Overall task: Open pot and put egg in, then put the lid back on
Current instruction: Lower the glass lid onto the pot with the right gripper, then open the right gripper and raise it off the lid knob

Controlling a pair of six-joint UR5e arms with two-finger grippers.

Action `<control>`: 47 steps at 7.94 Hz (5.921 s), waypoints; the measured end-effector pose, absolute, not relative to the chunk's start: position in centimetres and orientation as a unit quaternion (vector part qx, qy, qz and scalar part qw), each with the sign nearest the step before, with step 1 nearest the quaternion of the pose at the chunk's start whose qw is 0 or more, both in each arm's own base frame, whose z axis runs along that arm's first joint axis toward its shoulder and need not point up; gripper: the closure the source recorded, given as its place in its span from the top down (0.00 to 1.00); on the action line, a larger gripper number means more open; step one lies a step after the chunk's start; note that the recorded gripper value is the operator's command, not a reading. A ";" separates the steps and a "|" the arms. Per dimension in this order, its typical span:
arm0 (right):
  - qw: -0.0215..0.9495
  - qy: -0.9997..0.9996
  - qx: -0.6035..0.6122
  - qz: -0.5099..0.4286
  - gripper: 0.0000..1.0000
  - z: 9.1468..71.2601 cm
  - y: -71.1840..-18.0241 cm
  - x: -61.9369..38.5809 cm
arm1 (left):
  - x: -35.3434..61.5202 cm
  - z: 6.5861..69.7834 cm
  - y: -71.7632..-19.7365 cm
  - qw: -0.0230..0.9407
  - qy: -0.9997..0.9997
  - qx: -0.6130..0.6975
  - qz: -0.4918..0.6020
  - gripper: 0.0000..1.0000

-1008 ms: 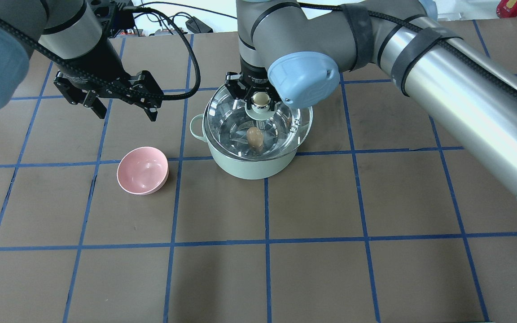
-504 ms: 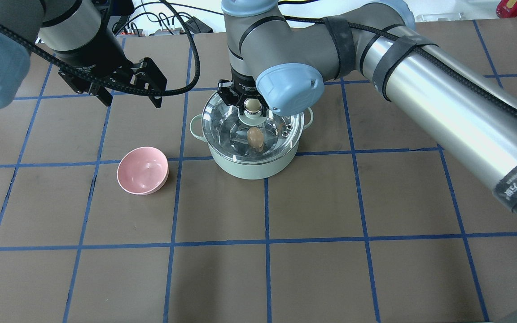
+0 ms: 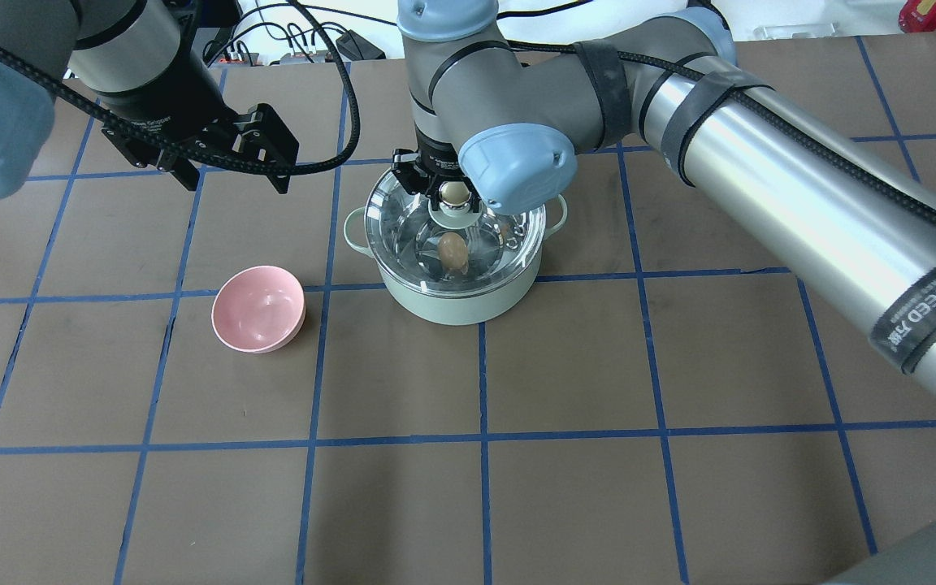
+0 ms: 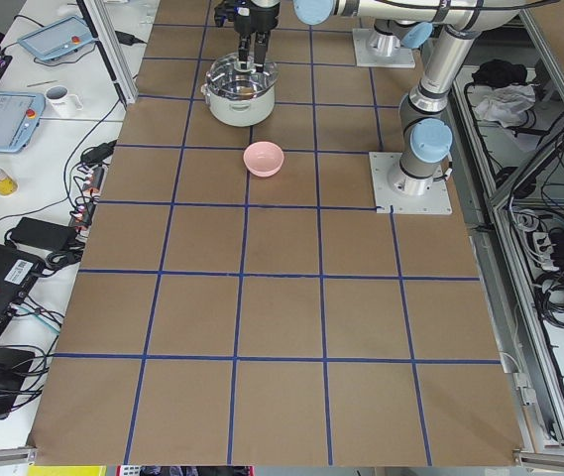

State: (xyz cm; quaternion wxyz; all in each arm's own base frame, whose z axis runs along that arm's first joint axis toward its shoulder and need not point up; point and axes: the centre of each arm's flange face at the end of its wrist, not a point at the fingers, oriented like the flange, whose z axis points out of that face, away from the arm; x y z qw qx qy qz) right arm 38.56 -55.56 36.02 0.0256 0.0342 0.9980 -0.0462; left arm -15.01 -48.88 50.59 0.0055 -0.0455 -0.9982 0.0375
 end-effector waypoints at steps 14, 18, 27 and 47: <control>0.018 0.998 0.006 -0.062 0.00 35.1 -56.5 38.7 | -15.1 50.5 -48.8 0.008 -0.998 -0.046 0.036 1.00; 0.019 0.998 0.007 -0.065 0.00 35.0 -56.5 38.7 | -15.1 50.5 -48.8 0.008 -0.998 -0.046 0.036 1.00; 0.027 0.997 0.002 -0.077 0.00 34.8 -56.8 38.9 | -15.2 50.4 -48.8 0.008 -0.998 -0.047 0.036 1.00; 0.004 0.998 0.023 -0.059 1.00 47.3 -53.9 26.1 | -15.3 50.2 -49.2 0.010 -0.998 -0.050 0.041 1.00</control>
